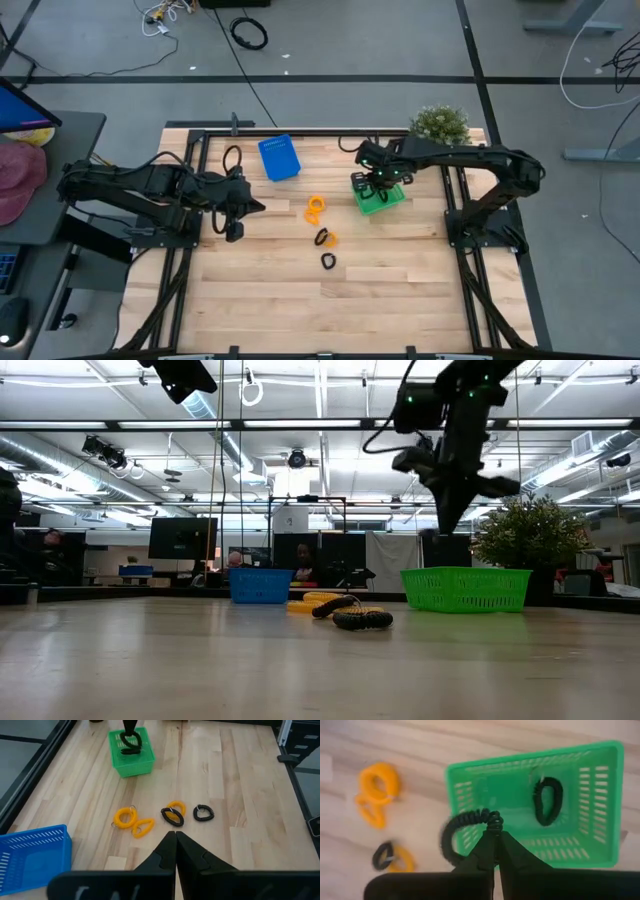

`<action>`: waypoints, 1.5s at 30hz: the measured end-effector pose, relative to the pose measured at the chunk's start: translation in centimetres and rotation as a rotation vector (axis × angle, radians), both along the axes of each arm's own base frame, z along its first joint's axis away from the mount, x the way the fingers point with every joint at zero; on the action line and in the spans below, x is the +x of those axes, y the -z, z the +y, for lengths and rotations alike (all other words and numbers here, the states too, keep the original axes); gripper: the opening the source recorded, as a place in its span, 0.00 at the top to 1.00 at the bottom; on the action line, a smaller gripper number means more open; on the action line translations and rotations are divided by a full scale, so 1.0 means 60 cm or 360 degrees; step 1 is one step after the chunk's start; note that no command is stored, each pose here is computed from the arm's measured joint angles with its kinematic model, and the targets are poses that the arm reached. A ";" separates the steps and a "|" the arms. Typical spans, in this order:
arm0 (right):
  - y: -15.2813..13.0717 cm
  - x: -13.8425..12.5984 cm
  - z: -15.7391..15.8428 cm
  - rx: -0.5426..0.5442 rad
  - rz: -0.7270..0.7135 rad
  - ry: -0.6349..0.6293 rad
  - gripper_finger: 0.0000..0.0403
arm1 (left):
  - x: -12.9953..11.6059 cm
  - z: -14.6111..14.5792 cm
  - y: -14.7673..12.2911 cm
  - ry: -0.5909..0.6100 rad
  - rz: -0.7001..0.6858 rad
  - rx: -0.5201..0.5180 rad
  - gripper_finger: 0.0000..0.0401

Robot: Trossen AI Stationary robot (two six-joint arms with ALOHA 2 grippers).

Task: Sort spring keychains
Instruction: Put the black spring keychain into the green bin

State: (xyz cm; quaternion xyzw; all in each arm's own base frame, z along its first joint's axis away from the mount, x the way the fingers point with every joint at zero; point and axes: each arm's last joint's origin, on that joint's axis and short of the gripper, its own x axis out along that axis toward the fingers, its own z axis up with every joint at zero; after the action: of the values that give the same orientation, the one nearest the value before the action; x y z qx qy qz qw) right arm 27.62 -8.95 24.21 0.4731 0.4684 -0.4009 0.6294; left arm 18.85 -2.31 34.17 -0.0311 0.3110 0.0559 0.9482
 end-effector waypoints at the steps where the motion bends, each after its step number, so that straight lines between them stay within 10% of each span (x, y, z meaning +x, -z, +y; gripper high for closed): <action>1: 0.007 -0.002 -0.003 -0.0006 0.0000 0.0015 0.99 | 0.000 0.000 0.000 -0.0001 0.0001 -0.0001 0.99; 33: 0.127 -0.006 -0.045 0.0025 0.0090 0.0053 0.99 | 0.000 0.000 0.000 -0.0010 0.0002 -0.0013 0.99; 45: 0.123 -0.009 -0.042 0.0066 0.0097 0.0018 0.66 | -0.001 0.000 0.001 -0.0009 0.0012 -0.0011 0.99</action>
State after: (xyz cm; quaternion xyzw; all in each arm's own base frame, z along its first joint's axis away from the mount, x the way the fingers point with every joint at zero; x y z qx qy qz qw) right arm 27.10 -11.48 16.81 0.4763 0.4930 -0.4088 0.6025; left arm 18.81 -2.30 34.10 -0.0349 0.3148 0.0578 0.9468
